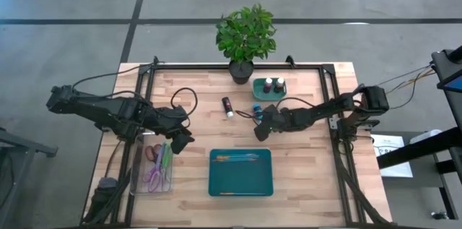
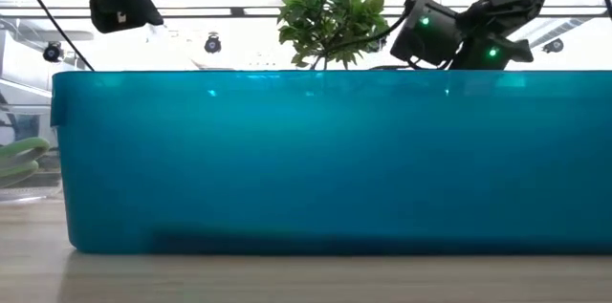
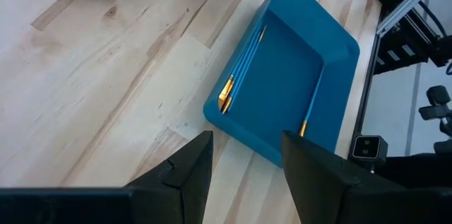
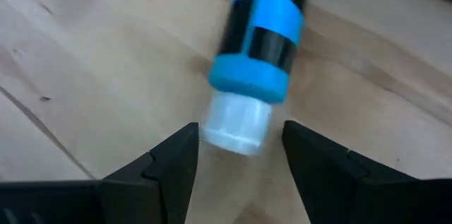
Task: Pick & Place Paint Supplies
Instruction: Put the blue paint bottle into the green bin
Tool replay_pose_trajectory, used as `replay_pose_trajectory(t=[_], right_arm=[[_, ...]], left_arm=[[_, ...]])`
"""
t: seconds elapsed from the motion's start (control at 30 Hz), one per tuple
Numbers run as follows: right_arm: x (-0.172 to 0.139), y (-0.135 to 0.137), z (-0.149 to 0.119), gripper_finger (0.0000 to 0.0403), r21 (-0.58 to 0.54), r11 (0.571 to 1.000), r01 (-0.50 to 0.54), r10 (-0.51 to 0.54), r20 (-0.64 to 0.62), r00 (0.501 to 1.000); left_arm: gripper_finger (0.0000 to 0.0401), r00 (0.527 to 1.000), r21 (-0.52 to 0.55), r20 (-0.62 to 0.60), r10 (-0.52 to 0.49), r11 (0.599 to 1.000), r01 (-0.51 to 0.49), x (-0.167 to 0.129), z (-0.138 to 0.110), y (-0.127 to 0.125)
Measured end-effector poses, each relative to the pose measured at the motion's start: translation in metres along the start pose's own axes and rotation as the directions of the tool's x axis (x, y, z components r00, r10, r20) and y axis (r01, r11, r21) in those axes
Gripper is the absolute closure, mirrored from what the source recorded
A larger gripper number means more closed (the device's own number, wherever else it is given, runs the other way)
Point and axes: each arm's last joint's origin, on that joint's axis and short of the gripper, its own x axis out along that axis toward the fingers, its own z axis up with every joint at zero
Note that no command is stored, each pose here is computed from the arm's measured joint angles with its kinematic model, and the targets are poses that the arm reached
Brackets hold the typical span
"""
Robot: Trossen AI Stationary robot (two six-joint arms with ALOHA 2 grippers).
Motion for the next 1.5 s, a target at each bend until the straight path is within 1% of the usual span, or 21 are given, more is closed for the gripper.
replay_pose_trajectory(t=[0.33, 0.4, 0.57, 0.6, 0.77, 0.87, 0.97, 1.03, 1.13, 1.23, 1.37, 1.43, 1.5], right_arm=[[0.002, -0.002, 0.001, 0.0201, 0.044, 0.999, 0.027, -0.027, 0.013, 1.0], [0.002, -0.002, 0.0, 0.0216, 0.043, 0.999, 0.03, -0.031, 0.012, 0.999], [-0.002, -0.003, 0.002, 0.0292, 0.029, 0.999, 0.022, -0.023, 0.011, 1.0], [-0.003, -0.003, 0.003, 0.0296, 0.021, 1.0, 0.015, -0.015, 0.013, 1.0], [-0.018, 0.0, 0.008, 0.0296, -0.026, 0.997, -0.074, 0.074, -0.01, 0.997], [-0.033, 0.001, 0.01, 0.0296, -0.038, 0.99, -0.134, 0.133, -0.03, 0.991], [-0.055, 0.003, 0.01, 0.0296, -0.079, 0.975, -0.21, 0.207, -0.041, 0.977], [-0.071, 0.004, 0.011, 0.0296, -0.113, 0.953, -0.281, 0.278, -0.043, 0.96], [-0.095, 0.005, 0.012, 0.0296, -0.142, 0.914, -0.379, 0.379, -0.035, 0.925], [-0.113, 0.004, 0.013, 0.0296, -0.152, 0.884, -0.441, 0.444, -0.017, 0.896], [-0.125, 0.004, 0.013, 0.0296, -0.158, 0.858, -0.488, 0.494, -0.004, 0.87], [-0.127, 0.007, 0.013, 0.0296, -0.16, 0.845, -0.51, 0.518, 0.009, 0.856], [-0.129, 0.012, 0.015, 0.0296, -0.165, 0.821, -0.546, 0.558, 0.033, 0.829]], left_arm=[[0.0228, 1.0, 0.001, 0.0, 0.0, 1.0, 0.0, 0.0, 0.0, 0.0], [0.0228, 1.0, 0.001, 0.0, 0.0, 1.0, 0.0, 0.0, 0.0, 0.0], [0.0228, 1.0, 0.002, 0.0, 0.0, 1.0, 0.0, 0.0, 0.0, 0.0], [0.0228, 1.0, 0.003, 0.0, 0.0, 1.0, 0.0, 0.0, 0.0, 0.0], [0.0228, 1.0, 0.004, 0.0, 0.0, 1.0, 0.0, 0.0, 0.0, 0.0], [0.0228, 1.0, 0.005, -0.001, -0.001, 1.0, 0.001, 0.0, 0.0, 0.0], [0.0228, 1.0, 0.005, -0.001, -0.002, 1.0, 0.002, 0.0, 0.0, 0.0], [0.0228, 1.0, 0.008, 0.009, -0.012, 1.0, 0.012, 0.0, 0.001, -0.001], [0.0228, 0.995, 0.042, 0.066, -0.071, 0.997, 0.068, 0.0, 0.006, -0.007], [0.0228, 0.974, 0.093, 0.186, -0.128, 0.989, 0.112, -0.002, 0.016, -0.015], [0.0228, 0.911, 0.132, 0.385, -0.149, 0.986, 0.105, -0.001, 0.032, -0.024], [0.0228, 0.88, 0.131, 0.452, -0.148, 0.986, 0.099, 0.003, 0.04, -0.027], [0.0228, 0.857, 0.117, 0.493, -0.152, 0.987, 0.108, 0.011, 0.05, -0.027]])
